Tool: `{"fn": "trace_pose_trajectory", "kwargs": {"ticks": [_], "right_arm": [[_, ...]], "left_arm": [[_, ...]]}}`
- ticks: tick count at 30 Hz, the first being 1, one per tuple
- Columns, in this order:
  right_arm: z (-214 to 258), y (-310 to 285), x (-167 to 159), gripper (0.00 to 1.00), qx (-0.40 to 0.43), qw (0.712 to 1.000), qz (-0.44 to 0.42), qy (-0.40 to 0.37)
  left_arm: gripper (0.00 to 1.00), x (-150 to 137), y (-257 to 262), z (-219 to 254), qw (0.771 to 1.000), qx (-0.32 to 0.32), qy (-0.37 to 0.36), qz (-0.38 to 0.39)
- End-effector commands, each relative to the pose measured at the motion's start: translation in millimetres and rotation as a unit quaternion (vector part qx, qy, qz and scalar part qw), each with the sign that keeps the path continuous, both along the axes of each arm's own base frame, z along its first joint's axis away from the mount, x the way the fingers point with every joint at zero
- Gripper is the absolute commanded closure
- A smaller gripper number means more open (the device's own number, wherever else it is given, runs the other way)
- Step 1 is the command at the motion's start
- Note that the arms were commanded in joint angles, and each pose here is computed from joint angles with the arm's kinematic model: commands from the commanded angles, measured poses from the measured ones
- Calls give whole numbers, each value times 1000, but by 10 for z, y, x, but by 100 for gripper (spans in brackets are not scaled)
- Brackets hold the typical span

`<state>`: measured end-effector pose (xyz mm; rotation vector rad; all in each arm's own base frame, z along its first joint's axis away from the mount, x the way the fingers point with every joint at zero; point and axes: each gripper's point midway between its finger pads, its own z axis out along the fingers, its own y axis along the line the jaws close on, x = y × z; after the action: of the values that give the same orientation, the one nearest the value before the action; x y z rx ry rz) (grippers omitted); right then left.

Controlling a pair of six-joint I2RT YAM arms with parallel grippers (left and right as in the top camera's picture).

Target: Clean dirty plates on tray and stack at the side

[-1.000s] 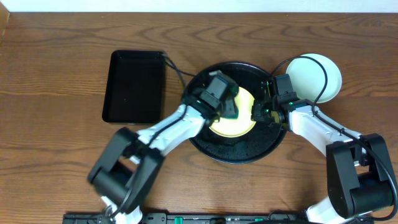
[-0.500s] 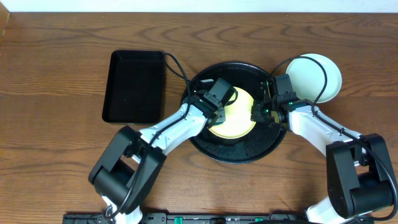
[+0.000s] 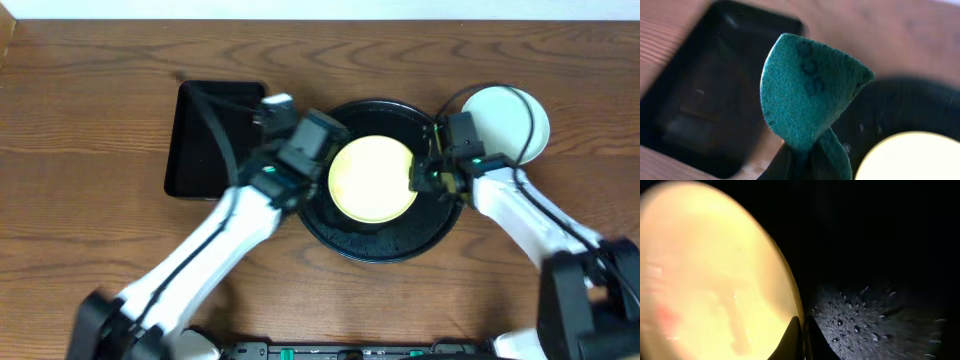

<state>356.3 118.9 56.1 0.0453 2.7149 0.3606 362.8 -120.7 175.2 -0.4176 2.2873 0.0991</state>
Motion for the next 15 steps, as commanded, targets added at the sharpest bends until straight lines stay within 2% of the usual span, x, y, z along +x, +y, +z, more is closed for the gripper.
{"fn": "trace_pose_trajectory", "kwargs": {"ticks": [1, 5, 8, 11, 15], "right_arm": [[746, -32, 263, 99, -24, 993, 24, -112], [1295, -213, 334, 99, -111, 975, 9, -192], [1641, -250, 332, 99, -189, 949, 26, -251], [1899, -234, 328, 99, -285, 909, 59, -297], [2209, -147, 336, 99, -411, 840, 101, -338]], "left_arm": [[92, -5, 391, 167, 999, 12, -14, 45], [93, -35, 629, 0, 998, -3, 38, 49], [93, -47, 848, -140, 996, 8, 73, 58], [92, -56, 1102, -232, 992, 17, 95, 85], [93, -68, 1310, -334, 988, 4, 117, 104]]}}
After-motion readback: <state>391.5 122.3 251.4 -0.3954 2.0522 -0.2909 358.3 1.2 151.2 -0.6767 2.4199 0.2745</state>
